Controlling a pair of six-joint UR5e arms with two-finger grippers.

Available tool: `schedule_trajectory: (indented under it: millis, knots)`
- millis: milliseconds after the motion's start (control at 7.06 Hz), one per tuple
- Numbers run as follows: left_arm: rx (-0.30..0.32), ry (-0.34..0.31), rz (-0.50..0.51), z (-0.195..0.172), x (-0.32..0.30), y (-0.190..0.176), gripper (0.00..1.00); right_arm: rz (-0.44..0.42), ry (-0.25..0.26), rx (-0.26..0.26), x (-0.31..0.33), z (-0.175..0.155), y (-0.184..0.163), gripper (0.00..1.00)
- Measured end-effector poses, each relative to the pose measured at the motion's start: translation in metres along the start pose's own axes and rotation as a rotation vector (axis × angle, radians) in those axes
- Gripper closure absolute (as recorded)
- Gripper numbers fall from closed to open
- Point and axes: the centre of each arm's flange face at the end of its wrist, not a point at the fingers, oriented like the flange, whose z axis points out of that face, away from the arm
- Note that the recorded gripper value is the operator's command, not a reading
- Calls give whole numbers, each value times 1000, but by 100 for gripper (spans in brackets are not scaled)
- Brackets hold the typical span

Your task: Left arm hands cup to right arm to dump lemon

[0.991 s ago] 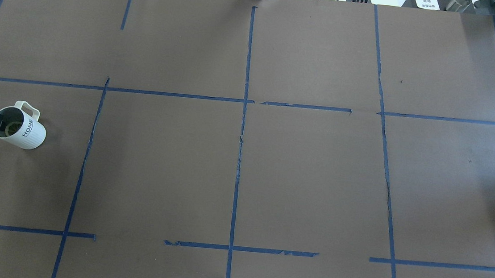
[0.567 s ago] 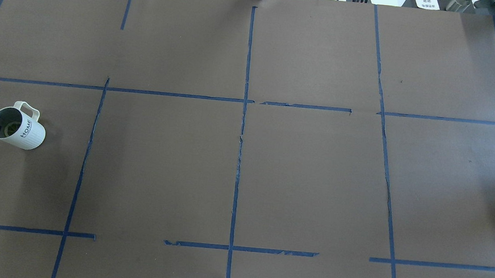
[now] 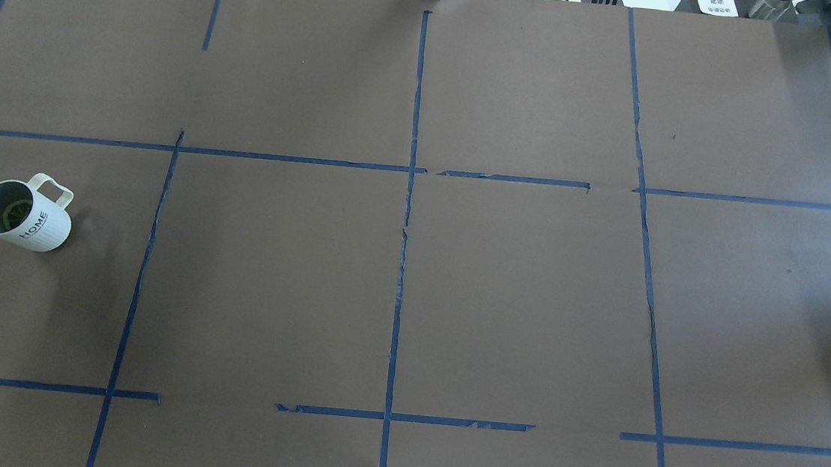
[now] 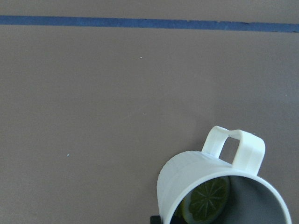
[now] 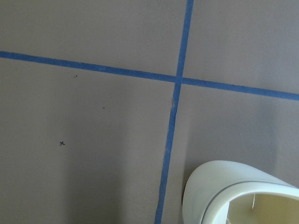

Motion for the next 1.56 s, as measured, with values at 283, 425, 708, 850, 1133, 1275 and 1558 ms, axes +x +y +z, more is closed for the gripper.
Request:
schedule_trajectory:
  millis: [283, 425, 708, 850, 1133, 1275, 1558]
  knots:
    - [6, -38, -126, -36, 21, -30, 100, -83, 0, 53, -18, -5, -16, 0]
    - [4, -52, -280, -56, 48, -46, 100, -160, -2, 100, -33, -4, -25, 0]
    - [-15, -37, -638, -80, 121, -72, 100, -337, -19, 201, -80, -5, -52, 1]
    - [-54, -9, -765, -83, 164, -73, 100, -414, -33, 244, -107, -7, -67, 2]
    - [-117, 35, -926, -85, 245, -66, 100, -538, -59, 330, -148, -11, -84, 1]
    - [-143, 51, -979, -86, 283, -60, 100, -593, -86, 382, -181, -11, -93, 1]
    - [-182, 71, -1035, -87, 331, -48, 100, -631, -127, 451, -283, 1, -120, 2]
